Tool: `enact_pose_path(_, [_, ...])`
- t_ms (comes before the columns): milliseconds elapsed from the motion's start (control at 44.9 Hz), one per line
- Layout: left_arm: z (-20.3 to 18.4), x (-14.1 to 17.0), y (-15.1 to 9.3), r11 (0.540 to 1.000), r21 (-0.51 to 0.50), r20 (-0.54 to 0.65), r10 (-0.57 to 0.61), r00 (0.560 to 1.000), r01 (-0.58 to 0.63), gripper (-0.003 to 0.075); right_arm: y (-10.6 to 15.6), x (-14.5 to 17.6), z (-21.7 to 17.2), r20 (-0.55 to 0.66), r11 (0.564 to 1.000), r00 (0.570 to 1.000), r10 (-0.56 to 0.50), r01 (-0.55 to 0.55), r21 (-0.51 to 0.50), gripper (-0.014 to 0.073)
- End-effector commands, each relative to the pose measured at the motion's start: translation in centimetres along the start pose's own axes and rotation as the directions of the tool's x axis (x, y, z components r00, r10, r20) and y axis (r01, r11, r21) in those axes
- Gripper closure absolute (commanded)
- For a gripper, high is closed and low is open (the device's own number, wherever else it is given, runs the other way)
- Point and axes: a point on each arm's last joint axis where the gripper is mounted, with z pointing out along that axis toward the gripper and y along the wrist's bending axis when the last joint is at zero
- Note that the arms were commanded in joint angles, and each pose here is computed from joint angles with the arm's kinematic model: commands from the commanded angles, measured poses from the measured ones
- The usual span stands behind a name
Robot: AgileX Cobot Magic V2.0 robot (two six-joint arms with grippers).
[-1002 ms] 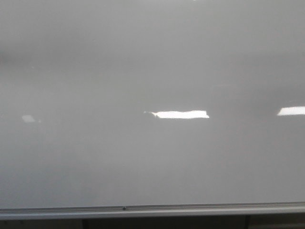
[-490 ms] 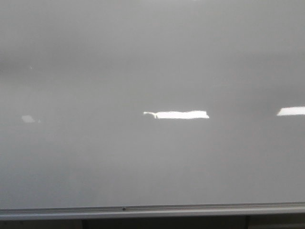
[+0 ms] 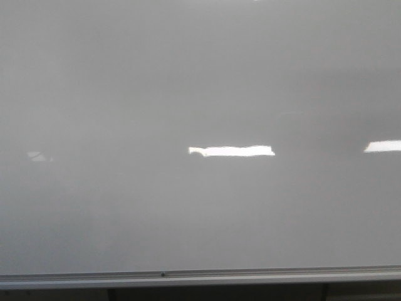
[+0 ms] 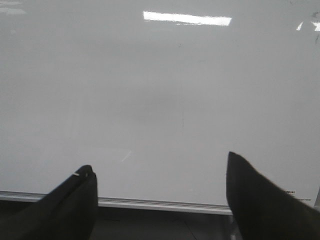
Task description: Write number 1 on whiteboard
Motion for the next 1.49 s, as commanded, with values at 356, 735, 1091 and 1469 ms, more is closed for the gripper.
enact_pose_path(356, [-8.3,2.9,-10.6,0.822,0.367,0.012,0.464,0.886,-0.436,0.0739,0.0,-1.4,-0.1,0.087,1.000,0.996,-0.021,0.021,0.004,0.0036])
enact_pose_path(735, [-9.0,5.4,-17.4,0.561,0.557,0.124,0.673,0.729,-0.612,0.0739,0.2,-1.3,-0.2,0.065,0.999,0.997,-0.028,0.029,-0.017,0.0036])
enact_pose_path(1091, [-4.4,7.4,-22.0,0.386,0.577,0.066,0.856,0.512,-0.720,0.0739,3.4,-3.0,-0.6,-0.045,0.869,0.932,-0.359,0.316,-0.382,0.0036])
enact_pose_path(1469, [-2.8,7.9,-24.1,0.270,0.552,0.144,0.901,0.410,-0.789,0.0739,8.0,-4.7,1.9,0.105,0.495,0.749,-0.654,0.528,-0.690,0.0036])
